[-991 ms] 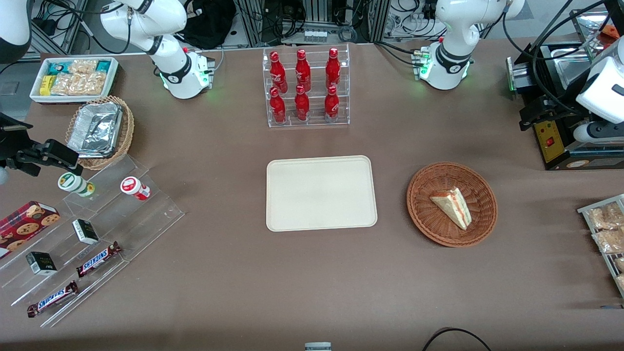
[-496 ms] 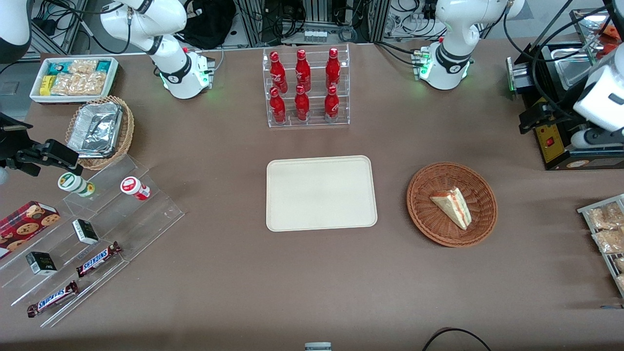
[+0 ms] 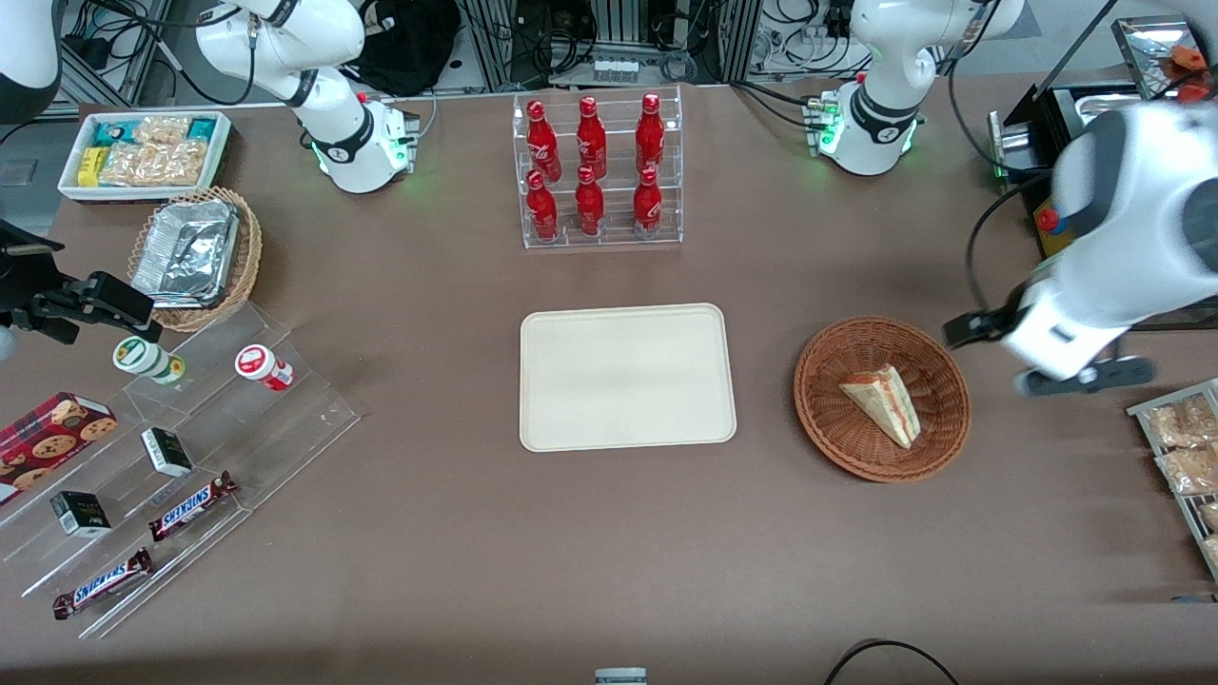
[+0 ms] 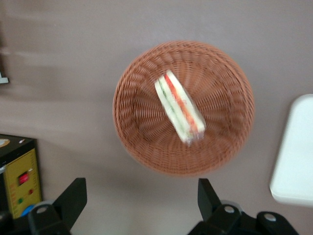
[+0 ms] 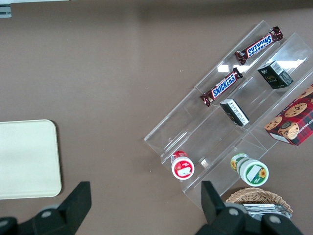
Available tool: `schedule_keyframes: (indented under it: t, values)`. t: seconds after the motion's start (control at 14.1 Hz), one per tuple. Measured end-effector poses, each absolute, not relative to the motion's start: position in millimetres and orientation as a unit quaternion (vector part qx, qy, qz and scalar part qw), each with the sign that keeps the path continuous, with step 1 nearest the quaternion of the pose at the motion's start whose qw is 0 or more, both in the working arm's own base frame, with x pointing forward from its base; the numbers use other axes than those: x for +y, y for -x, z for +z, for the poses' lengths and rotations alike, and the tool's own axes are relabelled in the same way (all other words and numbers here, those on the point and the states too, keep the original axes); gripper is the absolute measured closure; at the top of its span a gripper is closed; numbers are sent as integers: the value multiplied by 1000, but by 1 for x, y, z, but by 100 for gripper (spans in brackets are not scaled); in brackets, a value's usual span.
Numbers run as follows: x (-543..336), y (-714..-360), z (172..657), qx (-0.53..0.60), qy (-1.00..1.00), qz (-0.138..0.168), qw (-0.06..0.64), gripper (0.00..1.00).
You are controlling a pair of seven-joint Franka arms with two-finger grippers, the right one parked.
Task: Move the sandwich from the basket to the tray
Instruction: 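Move the left gripper over the wicker basket above the sandwich, then lower the left gripper and close it on the wrapped sandwich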
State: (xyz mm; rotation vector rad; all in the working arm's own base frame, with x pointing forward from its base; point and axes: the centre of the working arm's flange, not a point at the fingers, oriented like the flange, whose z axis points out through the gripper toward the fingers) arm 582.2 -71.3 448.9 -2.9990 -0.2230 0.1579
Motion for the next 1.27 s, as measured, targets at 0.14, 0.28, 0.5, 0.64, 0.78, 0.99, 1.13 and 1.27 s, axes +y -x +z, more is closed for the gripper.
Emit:
schedule_keyframes:
  t: [0.14, 0.28, 0.5, 0.64, 0.78, 0.99, 1.13, 1.27]
  values:
    - [-86, -574, 405, -119, 990, 28, 65, 0]
    - [-88, -566, 375, -170, 984, 9, 57, 0]
    - [-89, -556, 344, -255, 966, -17, 40, 0]
    - [-92, -551, 326, -310, 950, -26, 29, 0]
    - [-97, -550, 311, -333, 942, -25, 24, 0]
    - [-102, -548, 290, -341, 940, -26, 14, 0]
    - [-104, -546, 275, -340, 940, -24, 9, 0]
    - [-105, -546, 263, -339, 940, -20, 7, 2]
